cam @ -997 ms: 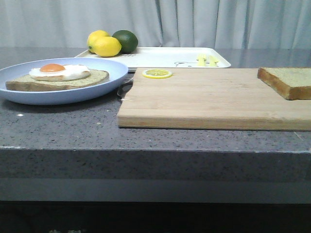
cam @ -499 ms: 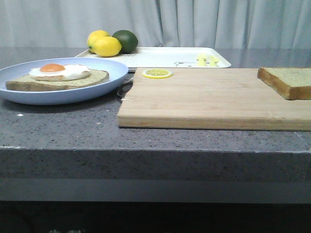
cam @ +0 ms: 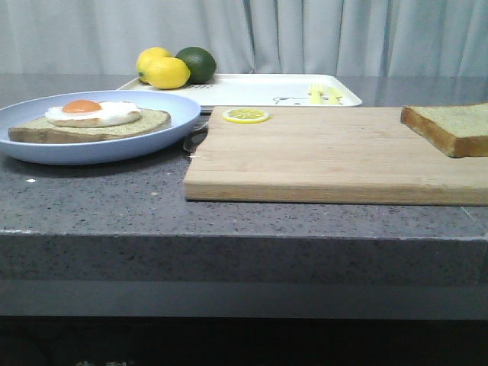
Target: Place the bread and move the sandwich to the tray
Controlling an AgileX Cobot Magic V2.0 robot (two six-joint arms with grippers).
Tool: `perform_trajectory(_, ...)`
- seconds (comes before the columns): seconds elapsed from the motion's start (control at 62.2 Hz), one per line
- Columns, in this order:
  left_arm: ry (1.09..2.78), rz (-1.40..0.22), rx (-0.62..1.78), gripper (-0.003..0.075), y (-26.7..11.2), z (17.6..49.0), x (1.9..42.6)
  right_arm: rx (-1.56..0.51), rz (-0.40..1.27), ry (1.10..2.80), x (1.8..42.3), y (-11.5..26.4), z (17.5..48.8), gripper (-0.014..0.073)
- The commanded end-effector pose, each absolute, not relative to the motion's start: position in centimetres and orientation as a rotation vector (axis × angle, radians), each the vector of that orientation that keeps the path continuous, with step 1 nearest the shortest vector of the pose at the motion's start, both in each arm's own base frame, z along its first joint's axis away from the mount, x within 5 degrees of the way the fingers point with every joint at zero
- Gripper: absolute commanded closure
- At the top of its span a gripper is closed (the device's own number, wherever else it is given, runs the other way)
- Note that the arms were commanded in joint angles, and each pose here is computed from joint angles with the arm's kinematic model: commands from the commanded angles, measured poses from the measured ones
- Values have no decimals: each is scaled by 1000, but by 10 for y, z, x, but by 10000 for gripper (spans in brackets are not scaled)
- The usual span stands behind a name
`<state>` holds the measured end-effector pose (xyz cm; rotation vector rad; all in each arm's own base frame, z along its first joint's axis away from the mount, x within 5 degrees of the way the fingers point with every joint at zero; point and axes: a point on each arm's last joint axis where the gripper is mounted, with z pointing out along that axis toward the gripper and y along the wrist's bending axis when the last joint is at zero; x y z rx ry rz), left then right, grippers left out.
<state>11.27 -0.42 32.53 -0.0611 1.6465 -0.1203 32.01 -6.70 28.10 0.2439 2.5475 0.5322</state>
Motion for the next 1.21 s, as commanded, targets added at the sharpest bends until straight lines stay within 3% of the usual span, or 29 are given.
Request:
perform_trajectory(0.0, 1541, -122, -77, 281, -3, 344, 113, 217, 544, 2386, 308, -61, 329, 661)
perform_trajectory(0.096, 1541, -122, -77, 281, -3, 344, 113, 228, 624, 2284, 298, -51, 352, 661)
perform_trajectory(0.322, 1541, -122, -77, 281, -3, 344, 113, 219, 1006, 2049, 291, -2, 391, 661)
perform_trajectory(0.482, 1541, -122, -77, 281, -3, 344, 113, 186, 1261, 1952, 302, 61, 396, 661)
perform_trajectory(0.659, 1541, -122, -77, 281, -3, 344, 113, 309, 1449, 1908, 315, 138, 382, 661)
perform_trajectory(0.933, 1541, -122, -77, 281, -3, 344, 113, 247, 1557, 1988, 340, 243, 347, 661)
perform_trajectory(1.077, 1541, -122, -77, 281, -3, 344, 113, 262, 1542, 2040, 356, 258, 323, 648)
perform_trajectory(1.19, 1541, -122, -77, 281, -3, 344, 113, 285, 1451, 2059, 363, 257, 312, 557)
